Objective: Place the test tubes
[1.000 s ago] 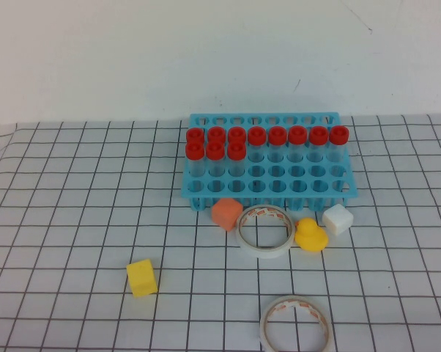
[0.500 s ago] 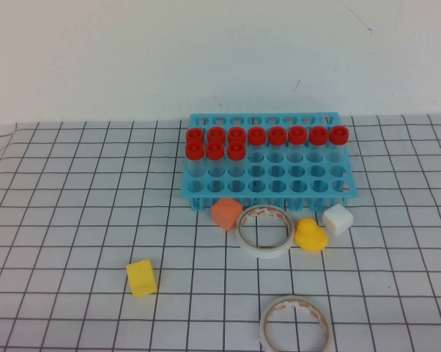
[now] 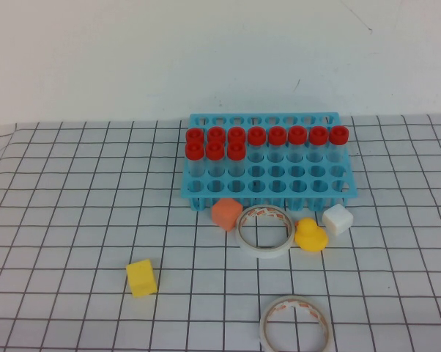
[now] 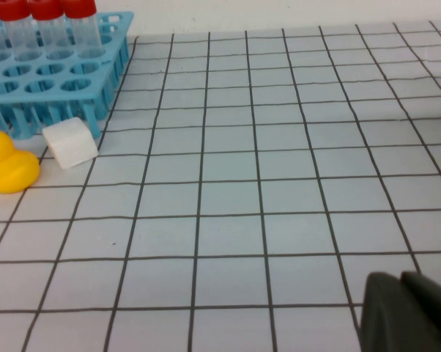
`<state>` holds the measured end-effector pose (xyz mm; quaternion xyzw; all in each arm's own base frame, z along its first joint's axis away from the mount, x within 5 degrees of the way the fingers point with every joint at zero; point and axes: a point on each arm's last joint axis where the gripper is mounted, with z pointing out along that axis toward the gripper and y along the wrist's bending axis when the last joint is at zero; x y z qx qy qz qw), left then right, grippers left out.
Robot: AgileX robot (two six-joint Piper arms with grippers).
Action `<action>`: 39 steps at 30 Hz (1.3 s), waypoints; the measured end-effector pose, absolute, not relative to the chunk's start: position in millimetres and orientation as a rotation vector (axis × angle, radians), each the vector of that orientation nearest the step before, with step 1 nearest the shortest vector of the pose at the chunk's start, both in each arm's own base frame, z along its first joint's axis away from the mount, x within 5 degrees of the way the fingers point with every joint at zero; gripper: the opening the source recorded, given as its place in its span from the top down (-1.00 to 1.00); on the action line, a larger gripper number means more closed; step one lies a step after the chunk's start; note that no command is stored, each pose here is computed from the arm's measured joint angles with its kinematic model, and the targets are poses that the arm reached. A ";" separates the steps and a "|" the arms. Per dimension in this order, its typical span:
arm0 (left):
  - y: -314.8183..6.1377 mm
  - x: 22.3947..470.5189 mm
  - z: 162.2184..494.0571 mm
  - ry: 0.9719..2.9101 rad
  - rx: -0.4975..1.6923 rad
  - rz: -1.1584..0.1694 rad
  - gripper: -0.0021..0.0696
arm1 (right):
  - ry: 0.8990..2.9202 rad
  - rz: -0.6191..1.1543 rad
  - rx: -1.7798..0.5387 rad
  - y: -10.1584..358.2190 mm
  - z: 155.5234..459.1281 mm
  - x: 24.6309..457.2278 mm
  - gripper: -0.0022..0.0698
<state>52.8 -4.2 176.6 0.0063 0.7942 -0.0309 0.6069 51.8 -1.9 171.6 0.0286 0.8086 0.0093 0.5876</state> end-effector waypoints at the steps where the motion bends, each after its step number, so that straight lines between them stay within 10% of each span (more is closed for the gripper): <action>1: -4.3 52.8 176.6 1.836 0.013 -0.073 0.95 | 1.886 0.022 0.067 -1.9 171.5 51.8 0.94; 39: -4.1 52.8 176.6 1.836 0.020 -0.065 0.95 | 1.886 0.022 0.067 -1.9 171.5 51.8 0.94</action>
